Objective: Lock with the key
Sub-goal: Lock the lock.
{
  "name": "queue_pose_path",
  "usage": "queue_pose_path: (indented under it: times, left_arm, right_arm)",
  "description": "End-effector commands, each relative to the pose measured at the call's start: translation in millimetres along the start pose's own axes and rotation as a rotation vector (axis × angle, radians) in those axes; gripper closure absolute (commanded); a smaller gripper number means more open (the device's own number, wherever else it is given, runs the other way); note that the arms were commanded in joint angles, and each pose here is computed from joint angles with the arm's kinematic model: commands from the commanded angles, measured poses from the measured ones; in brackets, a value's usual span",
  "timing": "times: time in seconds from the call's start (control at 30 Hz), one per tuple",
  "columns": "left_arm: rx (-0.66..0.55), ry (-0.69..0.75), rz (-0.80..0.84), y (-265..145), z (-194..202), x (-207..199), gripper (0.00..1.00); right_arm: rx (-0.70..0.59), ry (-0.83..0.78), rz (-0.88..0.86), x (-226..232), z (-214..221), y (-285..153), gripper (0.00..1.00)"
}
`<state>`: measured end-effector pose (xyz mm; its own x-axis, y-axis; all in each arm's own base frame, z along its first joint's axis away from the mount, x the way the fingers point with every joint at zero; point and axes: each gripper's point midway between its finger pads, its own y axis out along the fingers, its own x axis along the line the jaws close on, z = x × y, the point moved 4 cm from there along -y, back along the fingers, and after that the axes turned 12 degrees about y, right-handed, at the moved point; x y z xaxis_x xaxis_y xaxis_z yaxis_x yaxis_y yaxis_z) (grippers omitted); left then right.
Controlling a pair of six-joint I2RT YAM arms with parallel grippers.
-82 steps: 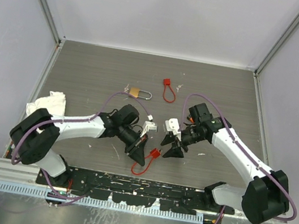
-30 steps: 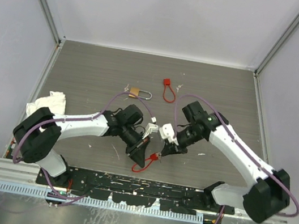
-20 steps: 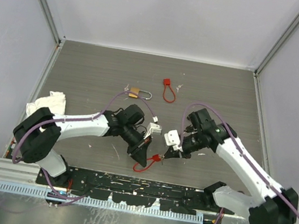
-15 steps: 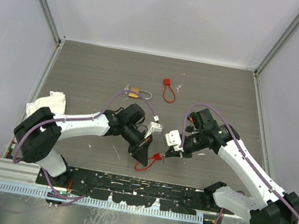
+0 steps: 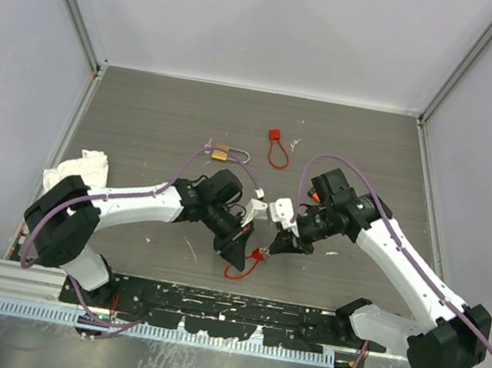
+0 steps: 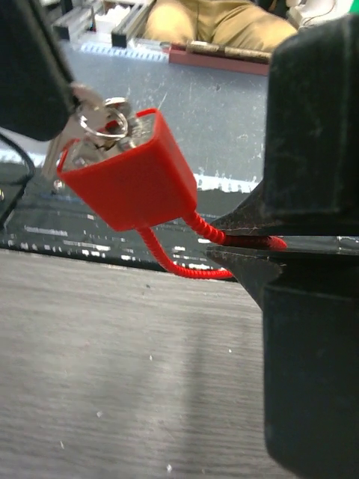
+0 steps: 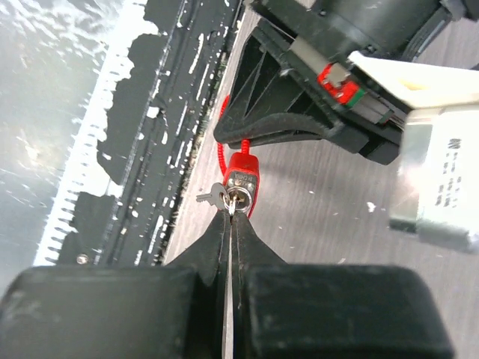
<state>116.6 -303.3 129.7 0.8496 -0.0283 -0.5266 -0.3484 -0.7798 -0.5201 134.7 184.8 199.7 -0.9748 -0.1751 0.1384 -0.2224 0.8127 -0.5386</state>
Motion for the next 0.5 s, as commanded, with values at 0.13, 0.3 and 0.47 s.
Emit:
queue_pose_path:
  times: [0.13,0.3,0.47]
  left_arm:
    - [0.176,-0.039,-0.428,-22,21,25,1.00]
    - [0.089,-0.005,-0.275,-17,16,5,1.00]
    - [0.055,-0.051,-0.068,-9,16,-12,1.00]
  right_arm:
    - [-0.120,0.286,-0.088,10,-28,-2,0.99]
    - [-0.037,0.020,0.015,11,-12,-12,0.99]
    - [0.043,-0.375,-0.023,31,8,-19,0.99]
